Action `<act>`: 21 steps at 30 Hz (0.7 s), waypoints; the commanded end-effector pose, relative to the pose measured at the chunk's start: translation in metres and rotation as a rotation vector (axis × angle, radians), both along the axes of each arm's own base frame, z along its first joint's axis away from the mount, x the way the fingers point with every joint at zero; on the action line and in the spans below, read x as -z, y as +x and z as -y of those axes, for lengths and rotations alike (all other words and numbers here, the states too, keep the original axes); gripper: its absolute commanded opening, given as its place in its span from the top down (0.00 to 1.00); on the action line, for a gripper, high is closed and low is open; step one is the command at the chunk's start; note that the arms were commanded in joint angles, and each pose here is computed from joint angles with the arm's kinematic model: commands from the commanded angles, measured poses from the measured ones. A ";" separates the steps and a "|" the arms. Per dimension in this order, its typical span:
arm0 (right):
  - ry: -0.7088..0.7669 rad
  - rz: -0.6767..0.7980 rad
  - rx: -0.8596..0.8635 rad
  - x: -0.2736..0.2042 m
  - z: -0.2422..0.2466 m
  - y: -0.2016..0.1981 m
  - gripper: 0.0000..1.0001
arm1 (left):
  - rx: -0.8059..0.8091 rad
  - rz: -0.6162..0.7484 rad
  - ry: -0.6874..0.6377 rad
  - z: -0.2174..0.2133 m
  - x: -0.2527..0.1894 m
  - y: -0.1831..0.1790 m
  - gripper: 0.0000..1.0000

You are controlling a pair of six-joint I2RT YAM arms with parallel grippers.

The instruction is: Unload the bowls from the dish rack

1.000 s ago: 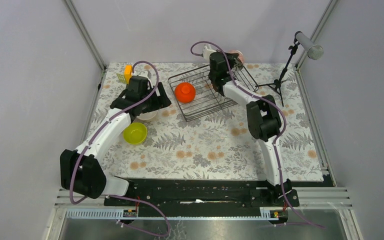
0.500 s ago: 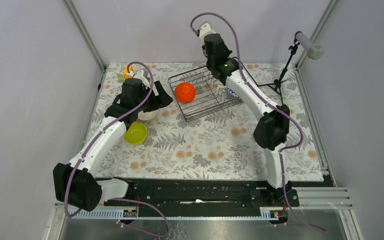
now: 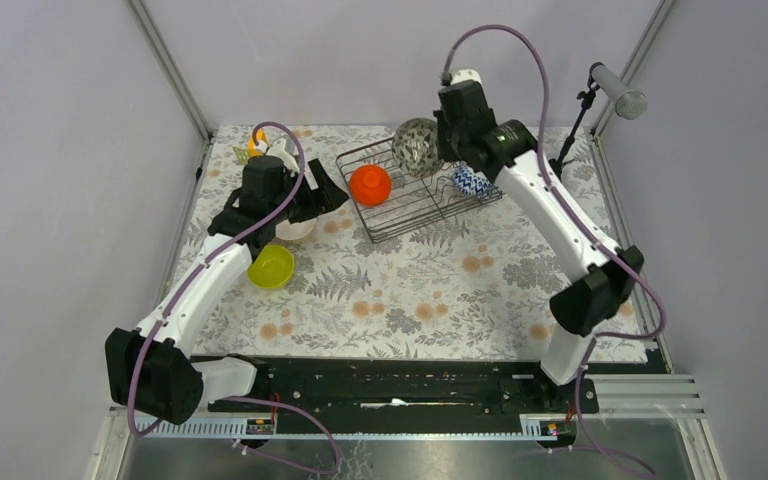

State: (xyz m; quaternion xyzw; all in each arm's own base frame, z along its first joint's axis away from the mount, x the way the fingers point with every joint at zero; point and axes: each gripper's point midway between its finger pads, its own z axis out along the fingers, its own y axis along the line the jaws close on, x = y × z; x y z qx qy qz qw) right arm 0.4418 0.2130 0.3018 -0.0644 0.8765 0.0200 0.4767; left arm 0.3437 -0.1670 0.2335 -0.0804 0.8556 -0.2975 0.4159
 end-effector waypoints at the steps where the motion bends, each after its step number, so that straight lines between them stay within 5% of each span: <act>1: 0.274 -0.176 0.071 0.006 0.004 -0.068 1.00 | -0.010 0.071 -0.032 0.003 -0.027 0.008 0.17; 12: 0.527 -0.459 0.271 0.110 0.082 -0.165 1.00 | -0.032 0.039 0.014 -0.002 -0.014 0.015 0.17; 21: 0.592 -0.516 0.298 0.171 0.103 -0.161 1.00 | -0.017 0.045 0.040 -0.002 -0.015 0.019 0.17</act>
